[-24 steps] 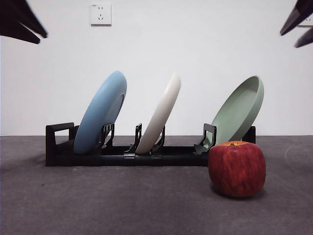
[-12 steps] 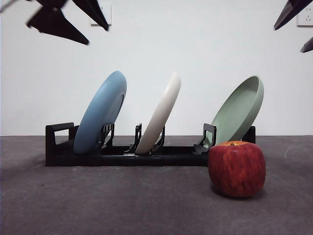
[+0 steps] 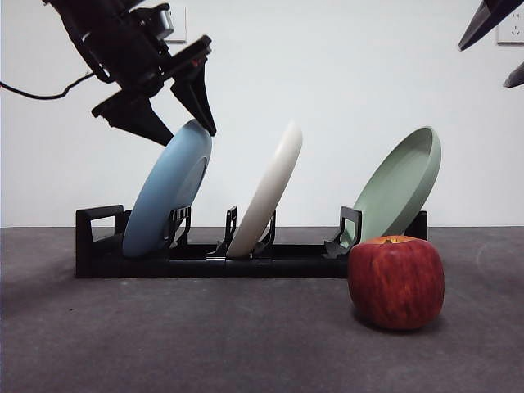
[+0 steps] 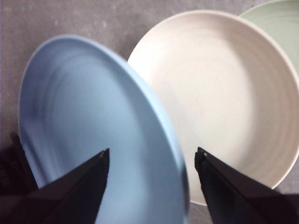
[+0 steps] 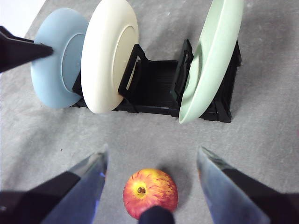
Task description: Take the blue plate from the plate rack,put the plate on the table,take the apple from the table,put the apple in the plate
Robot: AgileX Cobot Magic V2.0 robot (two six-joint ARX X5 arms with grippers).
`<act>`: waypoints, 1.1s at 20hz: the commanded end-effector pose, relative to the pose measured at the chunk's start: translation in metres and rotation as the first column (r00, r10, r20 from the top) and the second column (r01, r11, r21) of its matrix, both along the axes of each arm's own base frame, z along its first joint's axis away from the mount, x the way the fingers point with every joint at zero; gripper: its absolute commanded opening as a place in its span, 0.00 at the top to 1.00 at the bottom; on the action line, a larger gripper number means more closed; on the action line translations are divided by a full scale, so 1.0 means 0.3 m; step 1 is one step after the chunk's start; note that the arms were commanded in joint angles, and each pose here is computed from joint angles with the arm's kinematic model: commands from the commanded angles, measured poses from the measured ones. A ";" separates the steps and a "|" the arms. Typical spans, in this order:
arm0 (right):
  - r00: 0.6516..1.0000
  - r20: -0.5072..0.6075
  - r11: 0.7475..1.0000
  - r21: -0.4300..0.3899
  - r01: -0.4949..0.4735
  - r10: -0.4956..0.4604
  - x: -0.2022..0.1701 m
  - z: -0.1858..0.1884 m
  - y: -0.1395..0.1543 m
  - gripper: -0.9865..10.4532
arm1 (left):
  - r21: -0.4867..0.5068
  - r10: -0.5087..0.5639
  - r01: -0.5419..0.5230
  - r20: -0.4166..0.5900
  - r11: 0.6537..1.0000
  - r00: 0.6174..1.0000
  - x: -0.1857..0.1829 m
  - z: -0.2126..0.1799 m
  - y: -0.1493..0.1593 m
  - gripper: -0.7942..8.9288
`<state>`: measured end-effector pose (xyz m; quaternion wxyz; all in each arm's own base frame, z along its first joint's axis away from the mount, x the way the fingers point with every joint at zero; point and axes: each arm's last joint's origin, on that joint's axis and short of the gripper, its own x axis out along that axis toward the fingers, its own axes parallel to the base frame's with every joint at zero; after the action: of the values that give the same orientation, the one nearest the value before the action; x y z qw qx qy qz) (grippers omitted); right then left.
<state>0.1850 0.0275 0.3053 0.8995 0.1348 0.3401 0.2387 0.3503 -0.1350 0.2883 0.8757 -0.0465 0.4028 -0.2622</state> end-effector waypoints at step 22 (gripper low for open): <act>1.000 0.011 1.000 -0.006 -0.006 0.006 0.000 0.004 0.001 0.64 | 0.223 -0.291 0.242 0.218 0.944 0.932 -0.468 0.530 0.025 0.93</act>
<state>0.1850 0.0275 0.3053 0.8997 0.1346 0.3401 0.2380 0.2112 -0.1280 0.4464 0.8742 0.1060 0.3264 -0.3435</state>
